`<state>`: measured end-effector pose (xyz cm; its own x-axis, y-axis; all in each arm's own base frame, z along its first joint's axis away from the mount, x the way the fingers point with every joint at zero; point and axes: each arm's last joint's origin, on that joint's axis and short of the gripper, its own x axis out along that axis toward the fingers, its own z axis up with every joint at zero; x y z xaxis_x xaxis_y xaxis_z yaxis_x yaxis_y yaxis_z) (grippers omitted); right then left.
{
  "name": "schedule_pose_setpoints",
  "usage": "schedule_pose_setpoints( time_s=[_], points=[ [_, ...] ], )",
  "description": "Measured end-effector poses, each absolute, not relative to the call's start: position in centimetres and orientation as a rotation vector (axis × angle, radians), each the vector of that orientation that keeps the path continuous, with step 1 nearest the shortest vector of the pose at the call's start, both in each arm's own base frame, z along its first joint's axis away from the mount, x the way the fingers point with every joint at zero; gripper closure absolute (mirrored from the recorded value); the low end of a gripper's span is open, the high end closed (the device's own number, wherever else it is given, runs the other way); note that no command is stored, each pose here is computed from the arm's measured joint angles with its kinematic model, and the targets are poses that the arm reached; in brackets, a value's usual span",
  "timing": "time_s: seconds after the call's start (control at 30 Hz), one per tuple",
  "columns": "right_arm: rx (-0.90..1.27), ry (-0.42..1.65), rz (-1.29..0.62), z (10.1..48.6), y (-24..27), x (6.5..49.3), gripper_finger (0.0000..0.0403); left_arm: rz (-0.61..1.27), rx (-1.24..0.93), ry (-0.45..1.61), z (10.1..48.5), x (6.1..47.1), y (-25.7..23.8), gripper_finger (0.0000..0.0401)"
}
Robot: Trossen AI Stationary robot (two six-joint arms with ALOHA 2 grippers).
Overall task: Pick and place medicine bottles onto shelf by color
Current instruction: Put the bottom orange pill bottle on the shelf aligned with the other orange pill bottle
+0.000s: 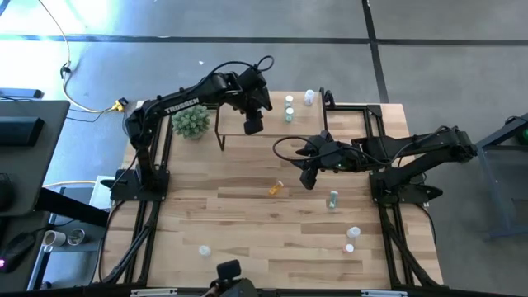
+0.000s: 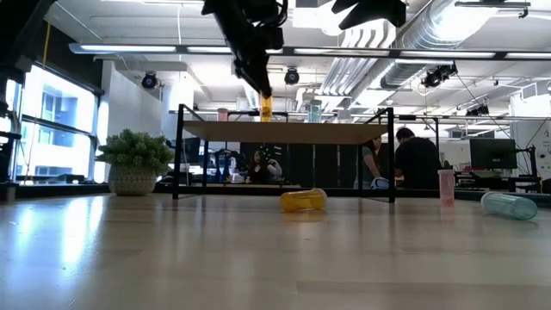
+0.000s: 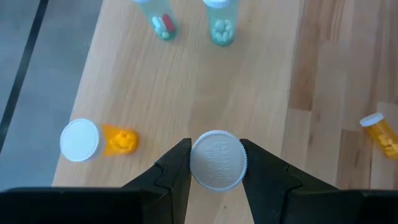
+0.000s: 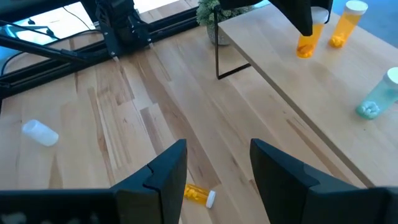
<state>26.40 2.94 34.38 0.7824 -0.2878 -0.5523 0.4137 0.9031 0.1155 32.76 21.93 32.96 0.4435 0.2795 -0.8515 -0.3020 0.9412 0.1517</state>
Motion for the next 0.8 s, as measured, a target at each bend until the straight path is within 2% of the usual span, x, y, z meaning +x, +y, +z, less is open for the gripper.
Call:
schedule_pose_setpoints(
  time_s=[0.8],
  points=[
    [0.219, 0.558, -0.377, 34.4, 2.9, 26.4, 0.0238, 0.306, -0.124, 1.038, 31.0, 32.5, 24.4, 0.0286]
  ],
)
